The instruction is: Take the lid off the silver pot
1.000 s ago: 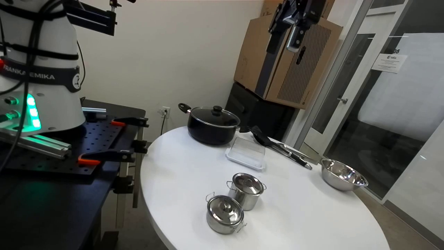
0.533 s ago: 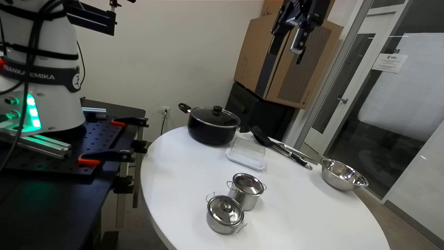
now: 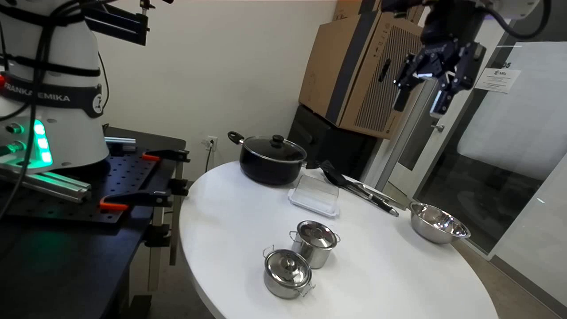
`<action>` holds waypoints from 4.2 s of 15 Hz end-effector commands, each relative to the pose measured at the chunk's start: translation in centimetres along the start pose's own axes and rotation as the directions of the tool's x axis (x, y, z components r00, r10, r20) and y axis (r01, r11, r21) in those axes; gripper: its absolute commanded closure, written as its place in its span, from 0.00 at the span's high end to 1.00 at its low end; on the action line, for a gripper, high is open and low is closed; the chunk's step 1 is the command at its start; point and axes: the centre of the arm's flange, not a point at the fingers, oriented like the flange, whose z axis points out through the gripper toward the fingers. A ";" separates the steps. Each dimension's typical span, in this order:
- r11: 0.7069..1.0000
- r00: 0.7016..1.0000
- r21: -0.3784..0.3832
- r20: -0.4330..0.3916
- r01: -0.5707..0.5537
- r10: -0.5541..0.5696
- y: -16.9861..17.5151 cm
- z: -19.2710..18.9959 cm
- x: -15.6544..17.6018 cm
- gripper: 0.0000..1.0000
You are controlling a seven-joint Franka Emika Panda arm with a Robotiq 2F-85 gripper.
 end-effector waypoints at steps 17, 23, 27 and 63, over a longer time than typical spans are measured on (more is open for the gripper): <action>0.912 0.901 0.034 0.147 0.409 -0.409 -0.4 4.2 9.1 1.00; 0.922 0.919 0.132 0.108 0.365 -0.379 -2.5 7.1 1.8 1.00; 0.946 0.951 0.156 0.073 0.286 -0.299 -3.2 10.1 -2.3 1.00; 0.889 0.919 0.233 0.082 -0.394 0.386 -5.6 27.2 -5.1 1.00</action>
